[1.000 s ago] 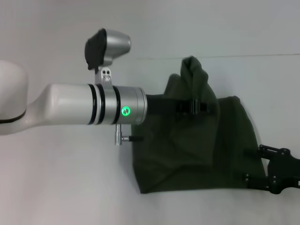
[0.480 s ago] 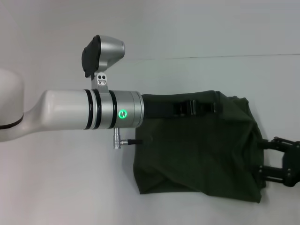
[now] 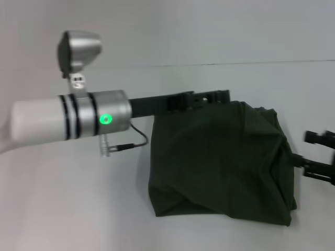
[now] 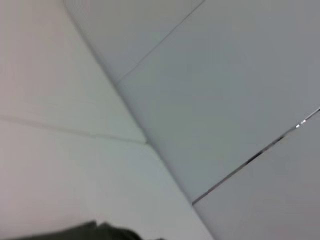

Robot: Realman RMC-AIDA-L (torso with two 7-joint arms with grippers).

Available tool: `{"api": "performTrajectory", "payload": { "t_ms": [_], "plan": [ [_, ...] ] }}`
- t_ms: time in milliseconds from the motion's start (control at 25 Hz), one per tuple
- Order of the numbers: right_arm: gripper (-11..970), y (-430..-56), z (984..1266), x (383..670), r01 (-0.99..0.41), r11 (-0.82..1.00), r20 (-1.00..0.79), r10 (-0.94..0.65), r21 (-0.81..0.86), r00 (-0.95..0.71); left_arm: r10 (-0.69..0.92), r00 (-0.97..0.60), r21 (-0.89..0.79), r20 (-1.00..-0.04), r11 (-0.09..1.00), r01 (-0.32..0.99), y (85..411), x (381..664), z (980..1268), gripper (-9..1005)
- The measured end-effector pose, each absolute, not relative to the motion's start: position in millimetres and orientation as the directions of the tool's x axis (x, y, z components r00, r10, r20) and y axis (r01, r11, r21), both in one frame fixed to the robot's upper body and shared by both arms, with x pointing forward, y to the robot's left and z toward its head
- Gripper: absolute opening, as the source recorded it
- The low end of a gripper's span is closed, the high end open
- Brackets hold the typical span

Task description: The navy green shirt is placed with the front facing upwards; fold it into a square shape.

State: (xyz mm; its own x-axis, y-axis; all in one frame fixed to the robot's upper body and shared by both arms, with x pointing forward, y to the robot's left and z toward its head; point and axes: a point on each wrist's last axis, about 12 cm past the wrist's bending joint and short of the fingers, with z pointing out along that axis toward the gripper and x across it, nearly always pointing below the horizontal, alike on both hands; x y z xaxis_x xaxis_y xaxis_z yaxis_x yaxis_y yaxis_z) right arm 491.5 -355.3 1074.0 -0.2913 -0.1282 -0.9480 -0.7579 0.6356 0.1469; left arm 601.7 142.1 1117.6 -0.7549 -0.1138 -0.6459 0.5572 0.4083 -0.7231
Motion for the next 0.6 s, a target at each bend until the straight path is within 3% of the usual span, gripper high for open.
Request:
{"api": "performTrajectory", "payload": {
  "t_ms": [320, 600],
  "plan": [
    [828, -301.5, 1066.8, 522.6, -0.818, 0.531, -0.932, -0.132, 0.221, -0.337, -0.202, -0.709, -0.718, -0.675, 0.402, 0.568, 191.0, 595.4, 1116.5, 925],
    [829, -293.0, 1055.2, 541.1, -0.756, 0.606, -0.883, -0.18, 0.247, -0.433, -0.221, -0.698, -0.715, -0.681, 0.403, 0.57, 199.8, 591.6, 1113.6, 925]
  ]
}}
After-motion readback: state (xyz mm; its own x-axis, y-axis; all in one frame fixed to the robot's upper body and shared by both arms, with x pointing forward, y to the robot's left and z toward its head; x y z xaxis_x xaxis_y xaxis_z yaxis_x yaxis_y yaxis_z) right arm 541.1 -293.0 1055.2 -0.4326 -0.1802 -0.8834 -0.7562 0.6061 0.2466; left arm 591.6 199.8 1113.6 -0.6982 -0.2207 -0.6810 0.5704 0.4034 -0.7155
